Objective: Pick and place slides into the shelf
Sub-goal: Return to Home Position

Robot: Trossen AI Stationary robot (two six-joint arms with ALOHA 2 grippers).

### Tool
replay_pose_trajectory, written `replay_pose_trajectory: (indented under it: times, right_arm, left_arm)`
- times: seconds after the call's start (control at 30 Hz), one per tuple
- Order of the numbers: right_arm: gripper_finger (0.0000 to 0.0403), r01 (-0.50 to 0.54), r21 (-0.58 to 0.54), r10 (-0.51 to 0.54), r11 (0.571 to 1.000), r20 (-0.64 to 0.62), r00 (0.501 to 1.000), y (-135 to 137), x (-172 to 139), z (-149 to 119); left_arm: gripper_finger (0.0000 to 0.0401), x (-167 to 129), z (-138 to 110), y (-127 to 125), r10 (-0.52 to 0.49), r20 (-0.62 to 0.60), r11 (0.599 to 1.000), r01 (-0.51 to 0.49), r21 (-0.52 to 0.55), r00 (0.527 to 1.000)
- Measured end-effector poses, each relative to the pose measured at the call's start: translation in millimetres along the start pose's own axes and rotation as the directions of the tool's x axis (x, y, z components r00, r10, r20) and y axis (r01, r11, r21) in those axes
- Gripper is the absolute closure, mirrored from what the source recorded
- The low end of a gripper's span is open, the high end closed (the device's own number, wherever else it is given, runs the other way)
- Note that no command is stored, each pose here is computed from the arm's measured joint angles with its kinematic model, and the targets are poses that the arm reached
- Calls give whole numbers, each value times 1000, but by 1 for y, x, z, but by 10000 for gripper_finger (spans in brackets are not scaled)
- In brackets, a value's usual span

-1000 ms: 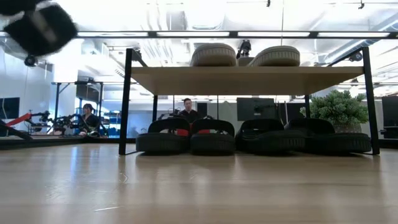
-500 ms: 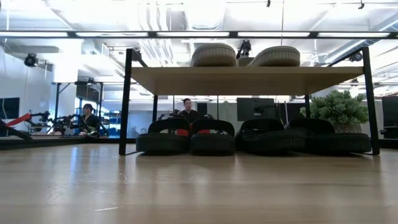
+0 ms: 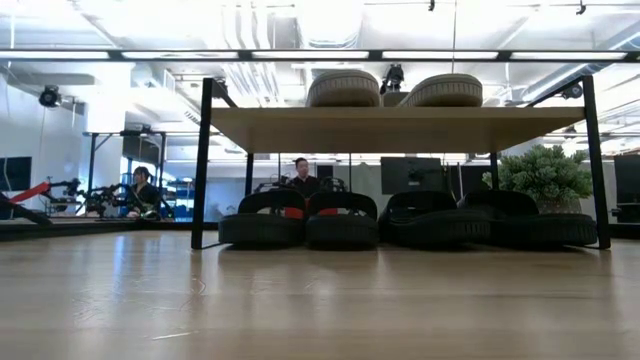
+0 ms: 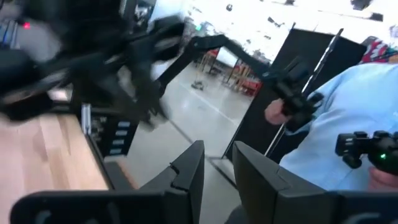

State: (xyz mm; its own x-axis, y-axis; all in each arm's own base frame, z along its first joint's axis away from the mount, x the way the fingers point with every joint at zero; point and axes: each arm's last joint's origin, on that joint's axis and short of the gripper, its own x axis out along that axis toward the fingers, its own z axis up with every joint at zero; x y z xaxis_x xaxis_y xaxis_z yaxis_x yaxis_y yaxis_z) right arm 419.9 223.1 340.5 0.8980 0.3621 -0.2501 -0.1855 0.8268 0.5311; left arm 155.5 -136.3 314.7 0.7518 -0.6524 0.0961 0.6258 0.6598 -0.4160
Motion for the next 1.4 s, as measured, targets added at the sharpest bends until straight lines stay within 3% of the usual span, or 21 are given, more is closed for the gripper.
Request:
replay_pose_trajectory:
  times: [0.13,0.23,0.47,0.7,0.8,0.87,1.0,1.03,1.13,1.23,1.33,1.4]
  right_arm:
    - [355,34,26,-35,999,8,999,-20,-38,3]
    - [354,53,19,-54,998,49,997,-33,-82,5]
    - [355,37,-63,-23,997,210,977,-70,-188,-6]
    - [355,12,-98,19,995,315,949,-111,-256,-50]
    - [354,-8,-121,51,993,359,932,-123,-276,-68]
    - [353,-25,-161,84,987,374,924,-127,-287,-78]
    - [355,-12,-240,115,971,422,899,-134,-306,-92]
    - [355,1,-258,114,966,432,895,-137,-309,-96]
    - [355,55,-261,79,964,477,876,-143,-317,-104]
    - [355,104,-144,-10,984,542,840,-152,-323,-112]
    - [355,5,26,-18,1000,556,831,-157,-326,-120]
    - [355,-20,3,15,1000,558,830,-157,-328,-122]
  left_arm:
    - [331,-12,14,6,-26,48,999,24,26,999]
    - [331,-29,24,12,7,97,999,-12,47,995]
    - [331,-71,42,29,201,156,971,-218,97,967]
    - [331,-89,43,48,344,229,922,-374,97,910]
    - [331,-92,35,57,387,231,906,-415,85,892]
    - [331,-95,32,63,449,250,884,-467,14,858]
    - [331,-103,21,76,661,324,749,-580,-318,676]
    - [331,-104,17,78,676,322,734,-571,-368,662]
    - [331,-104,13,81,650,370,760,-583,-289,664]
    - [331,-104,10,81,625,374,779,-575,-250,685]
    - [331,-111,5,79,638,338,770,-568,-293,692]
    - [331,-116,4,75,633,331,774,-581,-251,700]
